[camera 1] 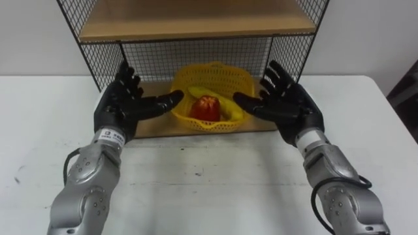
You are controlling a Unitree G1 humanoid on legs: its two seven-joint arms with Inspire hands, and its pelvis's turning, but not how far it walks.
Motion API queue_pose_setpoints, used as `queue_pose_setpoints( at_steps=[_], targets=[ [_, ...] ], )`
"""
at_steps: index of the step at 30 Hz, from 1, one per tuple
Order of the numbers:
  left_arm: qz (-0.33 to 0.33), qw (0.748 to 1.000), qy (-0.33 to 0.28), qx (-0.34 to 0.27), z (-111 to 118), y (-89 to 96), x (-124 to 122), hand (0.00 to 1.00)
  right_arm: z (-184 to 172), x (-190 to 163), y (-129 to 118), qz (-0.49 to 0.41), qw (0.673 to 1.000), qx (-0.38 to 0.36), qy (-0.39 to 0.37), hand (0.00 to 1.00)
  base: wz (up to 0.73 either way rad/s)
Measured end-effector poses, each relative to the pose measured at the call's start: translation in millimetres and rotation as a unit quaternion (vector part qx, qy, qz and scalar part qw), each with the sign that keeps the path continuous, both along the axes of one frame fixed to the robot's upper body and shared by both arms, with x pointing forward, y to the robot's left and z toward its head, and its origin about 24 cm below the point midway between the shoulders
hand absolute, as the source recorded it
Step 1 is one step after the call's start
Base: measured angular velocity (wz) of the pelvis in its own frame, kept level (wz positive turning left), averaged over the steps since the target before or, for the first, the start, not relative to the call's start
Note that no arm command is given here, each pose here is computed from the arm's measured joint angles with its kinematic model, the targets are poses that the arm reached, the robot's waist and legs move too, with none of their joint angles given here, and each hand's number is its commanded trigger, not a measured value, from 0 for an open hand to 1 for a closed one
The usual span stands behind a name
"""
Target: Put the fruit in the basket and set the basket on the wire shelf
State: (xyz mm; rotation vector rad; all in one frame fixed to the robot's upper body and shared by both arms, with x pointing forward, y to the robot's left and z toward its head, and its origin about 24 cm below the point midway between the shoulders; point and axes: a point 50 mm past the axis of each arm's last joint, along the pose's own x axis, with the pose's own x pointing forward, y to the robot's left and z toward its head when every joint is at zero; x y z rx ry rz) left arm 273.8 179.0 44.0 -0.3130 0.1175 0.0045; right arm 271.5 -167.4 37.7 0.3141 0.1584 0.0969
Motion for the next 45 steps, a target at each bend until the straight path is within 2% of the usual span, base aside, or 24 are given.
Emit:
queue_pose_setpoints(
  at_steps=[4,10,15,24,32,45],
  targets=[
    [-0.008,1.000,-0.017,0.006,4.7,0.3,-2.8,0.00,-0.2,-2.6,-1.2,0.002,0.999,-0.034,-0.011,0.00,0.00],
    [-0.018,0.998,-0.053,0.006,17.5,-1.6,-3.0,0.00,-1.1,-5.6,-2.6,0.003,0.999,-0.047,-0.017,0.00,0.00],
    [-0.022,0.998,-0.052,0.012,15.3,-0.9,-6.2,0.00,0.0,-10.4,-3.2,0.005,0.999,-0.049,-0.022,0.00,0.00],
    [-0.006,0.998,-0.061,0.024,9.8,13.2,-29.0,0.00,-0.7,-27.2,-18.4,0.001,0.997,-0.058,-0.041,0.00,-0.07],
    [0.001,0.996,-0.087,0.030,15.7,21.7,-44.4,0.00,4.8,-41.9,-18.5,0.024,0.992,-0.109,-0.060,0.00,0.00],
    [-0.006,0.997,-0.062,0.037,-8.4,28.1,-81.4,0.00,-7.3,-78.3,-36.5,0.012,0.991,-0.121,-0.047,0.00,0.02]
  ],
)
